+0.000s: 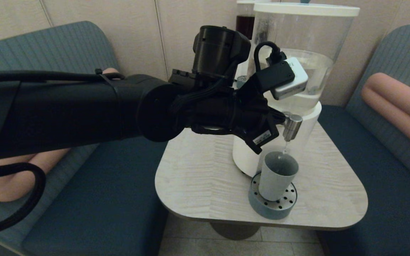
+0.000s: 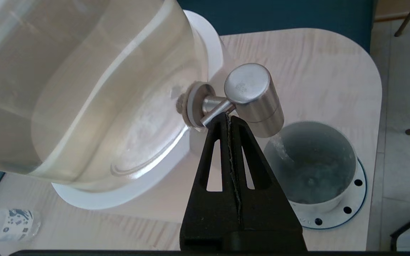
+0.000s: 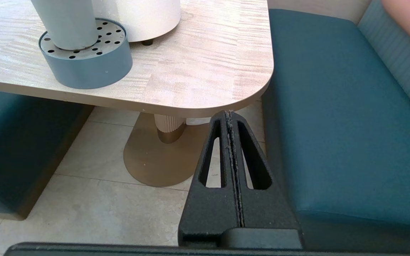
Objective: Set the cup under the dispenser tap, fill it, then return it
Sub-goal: Turn off the faucet
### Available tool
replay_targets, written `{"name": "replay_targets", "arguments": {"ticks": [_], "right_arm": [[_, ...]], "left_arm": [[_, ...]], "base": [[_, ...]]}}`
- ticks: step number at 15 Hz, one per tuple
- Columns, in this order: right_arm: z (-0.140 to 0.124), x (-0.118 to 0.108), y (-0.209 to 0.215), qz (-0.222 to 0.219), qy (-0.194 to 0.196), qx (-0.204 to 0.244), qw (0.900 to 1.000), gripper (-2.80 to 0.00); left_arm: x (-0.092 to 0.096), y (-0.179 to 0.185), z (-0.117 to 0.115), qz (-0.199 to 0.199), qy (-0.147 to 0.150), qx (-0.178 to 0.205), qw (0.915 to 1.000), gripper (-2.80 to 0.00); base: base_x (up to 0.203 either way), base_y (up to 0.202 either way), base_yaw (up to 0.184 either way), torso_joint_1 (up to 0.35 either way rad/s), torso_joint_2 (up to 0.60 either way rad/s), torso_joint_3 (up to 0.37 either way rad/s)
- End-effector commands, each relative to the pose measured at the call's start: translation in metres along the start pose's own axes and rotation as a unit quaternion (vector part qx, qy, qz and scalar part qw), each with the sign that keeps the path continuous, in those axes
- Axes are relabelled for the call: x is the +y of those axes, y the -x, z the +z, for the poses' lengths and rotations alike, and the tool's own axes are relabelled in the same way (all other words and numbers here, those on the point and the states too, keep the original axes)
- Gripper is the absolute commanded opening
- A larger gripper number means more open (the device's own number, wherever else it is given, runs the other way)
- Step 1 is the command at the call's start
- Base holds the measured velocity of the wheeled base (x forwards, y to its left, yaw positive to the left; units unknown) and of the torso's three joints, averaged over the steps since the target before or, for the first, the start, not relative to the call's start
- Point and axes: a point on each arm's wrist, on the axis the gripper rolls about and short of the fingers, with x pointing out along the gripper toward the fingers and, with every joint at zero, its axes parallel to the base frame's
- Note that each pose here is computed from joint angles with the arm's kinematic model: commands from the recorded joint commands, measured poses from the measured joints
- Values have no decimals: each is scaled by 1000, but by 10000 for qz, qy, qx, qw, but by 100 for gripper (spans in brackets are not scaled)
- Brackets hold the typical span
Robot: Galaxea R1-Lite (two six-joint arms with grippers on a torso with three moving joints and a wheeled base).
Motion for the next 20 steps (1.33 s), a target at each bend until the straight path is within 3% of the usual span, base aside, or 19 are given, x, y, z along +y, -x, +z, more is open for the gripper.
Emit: {"name": "replay_targets", "arguments": {"ticks": [1,20], "right_arm": [[0,0,0,-1,4,12,10000,-280],[0,0,0,-2,4,5,10000,-280]], "left_arm": [[2,-6,0,19,-25,-28,10000,-280],[3,-28,-8,1,-47,-125,9999,-280]], "base": [[0,0,0,0,0,0],[0,0,0,0,0,0]]}}
